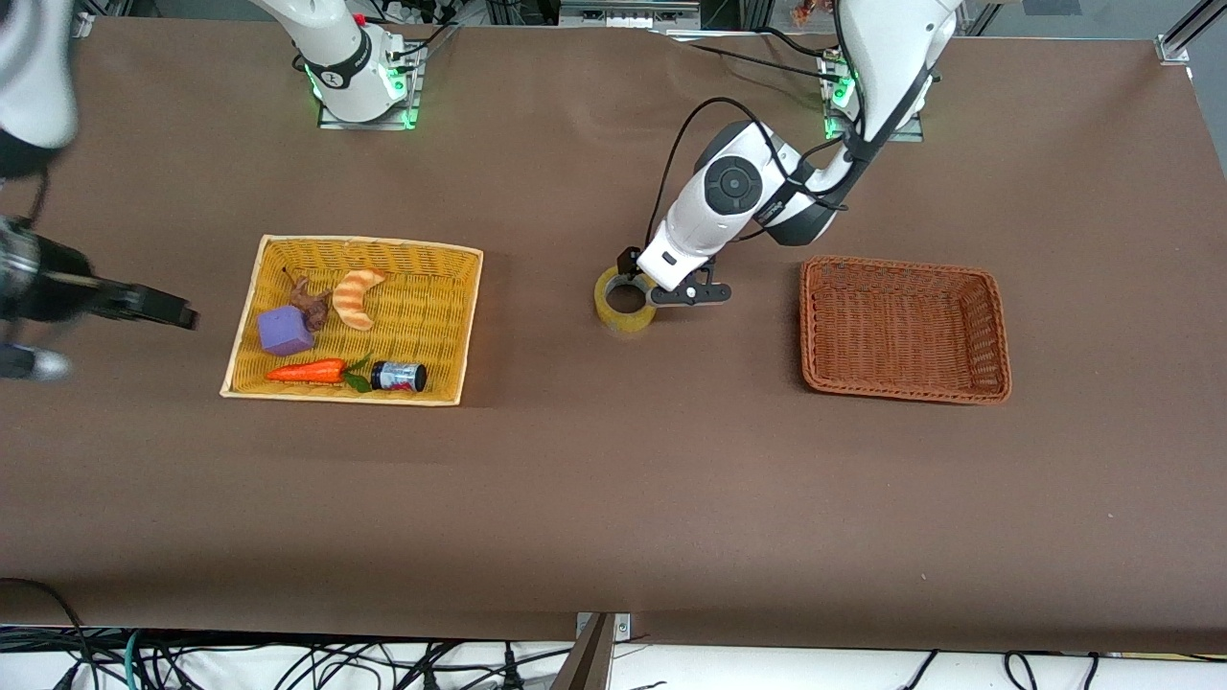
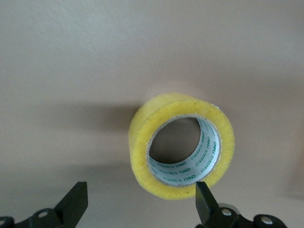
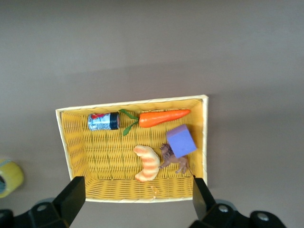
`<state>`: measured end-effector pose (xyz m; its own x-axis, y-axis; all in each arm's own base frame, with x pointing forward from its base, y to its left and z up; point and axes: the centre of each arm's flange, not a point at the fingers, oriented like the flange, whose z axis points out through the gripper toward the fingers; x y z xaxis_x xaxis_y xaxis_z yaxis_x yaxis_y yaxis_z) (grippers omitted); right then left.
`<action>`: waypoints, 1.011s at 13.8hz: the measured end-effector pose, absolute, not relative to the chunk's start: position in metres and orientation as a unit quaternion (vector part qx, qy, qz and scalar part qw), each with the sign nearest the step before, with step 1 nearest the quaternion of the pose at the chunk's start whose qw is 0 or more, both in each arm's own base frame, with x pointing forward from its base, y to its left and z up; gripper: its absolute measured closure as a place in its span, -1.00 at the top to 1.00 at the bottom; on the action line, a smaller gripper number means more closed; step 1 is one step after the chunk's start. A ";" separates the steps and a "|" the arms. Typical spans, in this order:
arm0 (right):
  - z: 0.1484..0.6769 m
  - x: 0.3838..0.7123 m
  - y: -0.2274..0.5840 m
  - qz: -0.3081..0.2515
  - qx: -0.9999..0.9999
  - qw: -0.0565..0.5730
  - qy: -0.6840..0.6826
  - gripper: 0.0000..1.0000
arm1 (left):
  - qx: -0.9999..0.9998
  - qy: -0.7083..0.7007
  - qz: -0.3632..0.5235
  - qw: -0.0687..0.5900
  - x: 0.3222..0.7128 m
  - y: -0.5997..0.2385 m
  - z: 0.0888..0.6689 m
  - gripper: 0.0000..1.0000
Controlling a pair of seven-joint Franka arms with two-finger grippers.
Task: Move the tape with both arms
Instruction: 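Pass the tape to the left gripper while the right gripper withdraws, then carry the tape with the left gripper over the brown basket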
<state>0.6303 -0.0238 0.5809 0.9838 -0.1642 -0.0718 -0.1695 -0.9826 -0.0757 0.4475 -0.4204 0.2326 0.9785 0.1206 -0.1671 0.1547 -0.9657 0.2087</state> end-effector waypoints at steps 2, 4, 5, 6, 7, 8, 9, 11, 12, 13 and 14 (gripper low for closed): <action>0.612 0.595 -0.053 0.018 -0.993 0.058 0.099 1.00 | 0.988 0.073 -0.077 0.113 0.446 -0.423 0.217 1.00; 0.628 0.567 -0.054 0.015 -0.995 0.042 0.093 1.00 | 0.988 0.079 -0.075 0.109 0.448 -0.419 0.202 0.96; 0.630 0.557 -0.045 0.023 -0.996 0.027 0.083 1.00 | 0.988 0.080 -0.073 0.109 0.448 -0.418 0.197 0.94; 0.628 0.548 -0.034 0.033 -0.997 0.016 0.074 1.00 | 0.988 0.081 -0.072 0.109 0.448 -0.419 0.193 0.78; 0.625 0.541 -0.027 0.039 -0.997 0.007 0.068 1.00 | 0.988 0.081 -0.072 0.110 0.448 -0.419 0.192 0.52; 0.621 0.536 -0.025 0.043 -0.997 -0.001 0.065 1.00 | 0.988 0.081 -0.072 0.109 0.448 -0.419 0.191 0.30; 0.618 0.535 -0.026 0.047 -0.997 -0.006 0.065 1.00 | 0.988 0.081 -0.072 0.109 0.448 -0.419 0.191 0.07; 0.613 0.536 -0.029 0.051 -0.996 -0.008 0.067 1.00 | 0.988 0.081 -0.070 0.110 0.449 -0.419 0.192 -0.34; 0.611 0.537 -0.031 0.051 -0.996 -0.008 0.068 1.00 | 0.988 0.082 -0.068 0.109 0.451 -0.417 0.192 -0.51; 0.608 0.539 -0.033 0.052 -0.996 -0.008 0.069 1.00 | 0.988 0.085 -0.065 0.108 0.455 -0.414 0.194 -0.54; 0.606 0.542 -0.035 0.052 -0.996 -0.008 0.070 1.00 | 0.988 0.088 -0.063 0.106 0.459 -0.409 0.196 -0.54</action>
<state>0.5416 -0.0349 0.6055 0.9847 -0.1407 -0.1031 -0.1390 -0.9900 0.0227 0.4590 -0.4094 0.1965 0.9764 0.1608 -0.1439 0.1877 -0.9621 0.1980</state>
